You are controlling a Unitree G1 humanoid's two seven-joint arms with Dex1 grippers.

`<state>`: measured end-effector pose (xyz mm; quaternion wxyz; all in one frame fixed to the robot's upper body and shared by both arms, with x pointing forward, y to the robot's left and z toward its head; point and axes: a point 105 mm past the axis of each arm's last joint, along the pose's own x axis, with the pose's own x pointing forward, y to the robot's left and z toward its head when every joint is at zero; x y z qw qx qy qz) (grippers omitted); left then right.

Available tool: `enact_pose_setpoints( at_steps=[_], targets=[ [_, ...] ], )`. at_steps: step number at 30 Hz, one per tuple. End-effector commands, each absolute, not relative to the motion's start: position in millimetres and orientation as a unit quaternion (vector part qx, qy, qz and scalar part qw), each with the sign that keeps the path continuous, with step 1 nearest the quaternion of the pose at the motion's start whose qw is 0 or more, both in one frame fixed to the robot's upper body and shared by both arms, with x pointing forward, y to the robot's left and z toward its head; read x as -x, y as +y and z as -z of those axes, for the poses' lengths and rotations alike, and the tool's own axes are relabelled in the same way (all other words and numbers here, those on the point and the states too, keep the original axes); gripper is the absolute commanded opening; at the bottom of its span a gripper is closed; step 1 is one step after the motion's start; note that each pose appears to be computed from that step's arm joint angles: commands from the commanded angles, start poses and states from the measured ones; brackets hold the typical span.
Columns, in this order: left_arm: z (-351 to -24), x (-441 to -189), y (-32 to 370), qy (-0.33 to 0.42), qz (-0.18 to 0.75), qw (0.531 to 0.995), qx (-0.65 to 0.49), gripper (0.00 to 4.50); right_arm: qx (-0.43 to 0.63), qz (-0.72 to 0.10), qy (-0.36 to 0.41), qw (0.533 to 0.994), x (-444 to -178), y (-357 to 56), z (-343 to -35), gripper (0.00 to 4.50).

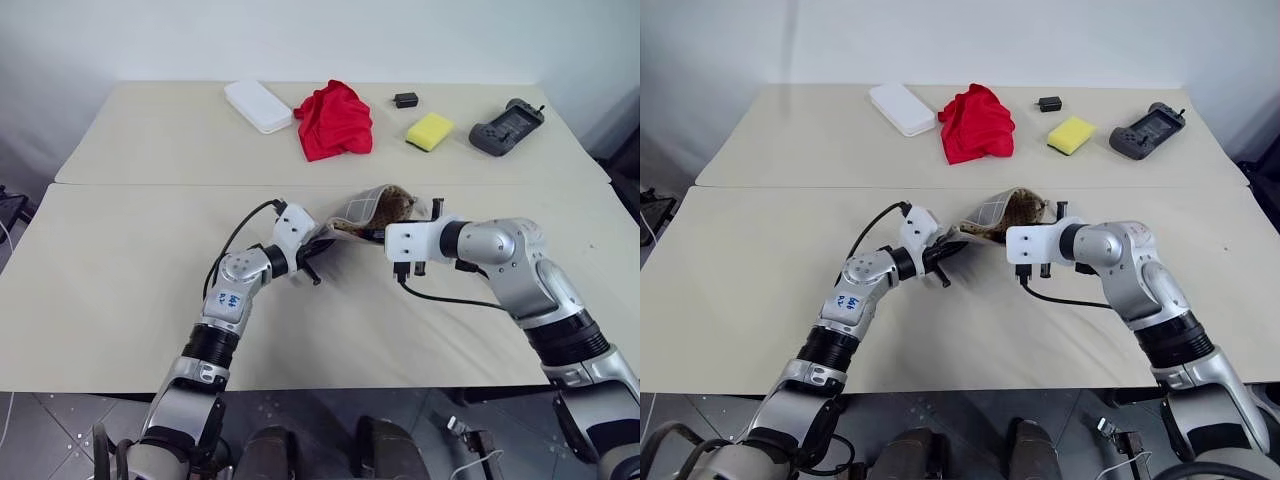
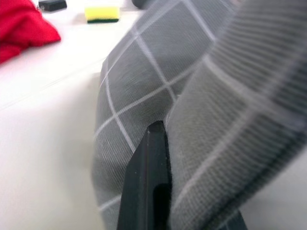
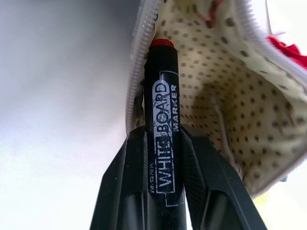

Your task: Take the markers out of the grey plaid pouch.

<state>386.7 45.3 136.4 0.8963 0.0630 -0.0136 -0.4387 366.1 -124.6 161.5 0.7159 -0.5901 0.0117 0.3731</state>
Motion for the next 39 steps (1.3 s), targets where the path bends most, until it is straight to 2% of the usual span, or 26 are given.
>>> enact_pose_setpoints(
  at_steps=[1, 4, 7, 10, 13, 15, 16, 17, 19, 21, 23, 25, 29, 34, 39],
  targets=[
    [-161, -385, 37, -0.047, 0.448, 0.892, -0.048, 0.00, 0.584, -0.374, 0.013, 0.721, -363, -122, -151, 0.60],
    [-156, -387, 42, -0.036, 0.445, 0.892, -0.076, 0.00, 0.563, -0.373, -0.021, 0.737, -356, -116, -162, 0.60],
    [-150, -388, 52, -0.029, 0.446, 0.890, -0.093, 0.00, 0.568, -0.376, -0.037, 0.731, -349, -123, -175, 0.60],
    [-149, -392, 69, -0.027, 0.436, 0.895, -0.092, 0.00, 0.563, -0.362, -0.036, 0.742, -348, -148, -191, 0.60],
    [-154, -387, 75, -0.042, 0.463, 0.882, -0.078, 0.00, 0.519, -0.386, -0.059, 0.761, -341, -156, -207, 0.60],
    [-155, -383, 76, -0.052, 0.482, 0.871, -0.079, 0.00, 0.472, -0.438, -0.107, 0.758, -326, -146, -219, 0.60],
    [-156, -379, 77, -0.057, 0.497, 0.862, -0.077, 0.00, 0.444, -0.446, -0.114, 0.769, -321, -149, -225, 0.60],
    [-157, -374, 78, -0.062, 0.518, 0.850, -0.073, 0.00, 0.412, -0.442, -0.089, 0.792, -321, -162, -226, 0.60],
    [-157, -366, 79, -0.065, 0.549, 0.831, -0.065, 0.00, 0.372, -0.422, -0.026, 0.827, -322, -186, -217, 0.60],
    [-160, -361, 84, -0.074, 0.562, 0.821, -0.064, 0.00, 0.319, -0.407, 0.064, 0.853, -317, -208, -195, 0.60],
    [-164, -355, 87, -0.081, 0.581, 0.809, -0.045, 0.00, 0.273, -0.373, 0.106, 0.880, -314, -222, -181, 0.60],
    [-170, -352, 93, -0.097, 0.584, 0.805, -0.040, 0.00, 0.205, -0.311, 0.121, 0.920, -316, -233, -169, 0.60],
    [-176, -353, 108, -0.105, 0.568, 0.815, -0.044, 0.00, 0.142, -0.269, 0.154, 0.940, -308, -230, -147, 0.60],
    [-171, -351, 158, -0.090, 0.506, 0.857, -0.041, 0.00, 0.090, -0.159, 0.157, 0.971, -309, -267, -133, 0.60],
    [-173, -348, 196, -0.082, 0.437, 0.896, 0.005, 0.00, 0.101, -0.172, 0.117, 0.973, -311, -274, -148, 2.28]
  ],
)
